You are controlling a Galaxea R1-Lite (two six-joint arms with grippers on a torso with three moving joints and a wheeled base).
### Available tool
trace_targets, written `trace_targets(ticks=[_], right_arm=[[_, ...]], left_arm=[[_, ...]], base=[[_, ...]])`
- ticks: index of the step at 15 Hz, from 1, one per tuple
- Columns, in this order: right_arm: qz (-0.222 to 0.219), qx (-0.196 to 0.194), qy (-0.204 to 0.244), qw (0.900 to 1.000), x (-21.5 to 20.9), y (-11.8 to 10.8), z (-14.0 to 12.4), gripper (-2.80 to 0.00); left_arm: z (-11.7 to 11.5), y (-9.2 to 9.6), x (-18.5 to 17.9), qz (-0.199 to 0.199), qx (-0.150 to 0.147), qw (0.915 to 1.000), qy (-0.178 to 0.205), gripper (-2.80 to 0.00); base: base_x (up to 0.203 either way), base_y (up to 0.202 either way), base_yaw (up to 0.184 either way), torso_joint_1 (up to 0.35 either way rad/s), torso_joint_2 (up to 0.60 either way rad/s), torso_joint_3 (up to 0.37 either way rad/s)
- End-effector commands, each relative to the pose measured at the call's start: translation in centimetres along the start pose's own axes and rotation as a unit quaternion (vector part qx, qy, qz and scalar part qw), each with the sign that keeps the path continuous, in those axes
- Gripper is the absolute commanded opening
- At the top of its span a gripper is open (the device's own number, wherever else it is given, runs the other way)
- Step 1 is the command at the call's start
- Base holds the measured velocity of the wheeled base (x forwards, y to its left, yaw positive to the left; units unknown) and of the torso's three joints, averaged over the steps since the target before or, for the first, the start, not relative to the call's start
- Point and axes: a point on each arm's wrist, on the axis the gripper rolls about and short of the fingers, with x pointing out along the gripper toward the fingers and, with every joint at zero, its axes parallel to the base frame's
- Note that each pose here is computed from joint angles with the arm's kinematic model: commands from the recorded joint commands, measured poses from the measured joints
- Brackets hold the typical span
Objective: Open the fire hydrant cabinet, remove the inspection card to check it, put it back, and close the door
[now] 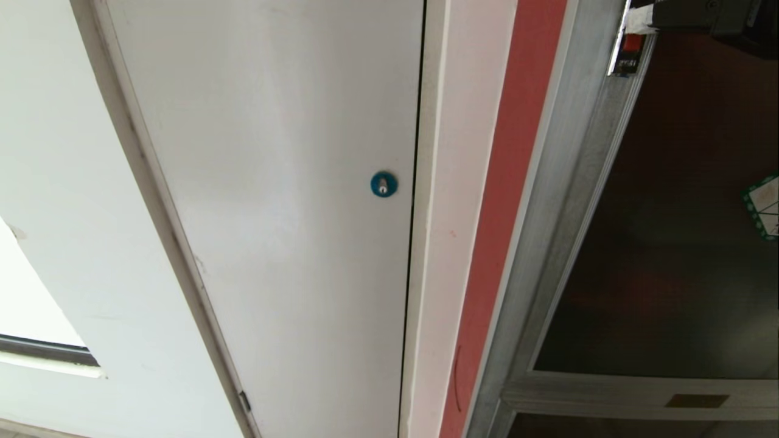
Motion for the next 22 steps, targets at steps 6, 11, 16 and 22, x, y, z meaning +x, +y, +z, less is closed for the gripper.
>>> trace_targets(ticks=[6,11,16,22], right_arm=[[0.002,0.001,0.002,1.0,-1.2,0.0,-0.3,-2.8],[0.006,0.001,-0.013,1.0,-2.3,0.1,0.2,-2.8],[0.01,0.002,-0.021,1.0,-3.0,0.2,0.4,-2.8],[0.013,0.001,-0.028,1.0,-3.4,0.3,0.7,-2.8]], left_arm=[[-0.2,0.0,0.1,0.0,0.0,1.0,0.004,-2.8],[-0.2,0.0,0.1,0.0,0.0,1.0,0.004,-2.8],[-0.2,0.0,0.1,0.0,0.0,1.0,0.004,-2.8],[-0.2,0.0,0.1,0.0,0.0,1.0,0.004,-2.8]], base=[[0.0,0.0,0.0,0.0,0.0,0.0],[0.0,0.0,0.0,0.0,0.0,0.0],[0.0,0.0,0.0,0.0,0.0,0.0],[0.0,0.0,0.0,0.0,0.0,0.0]])
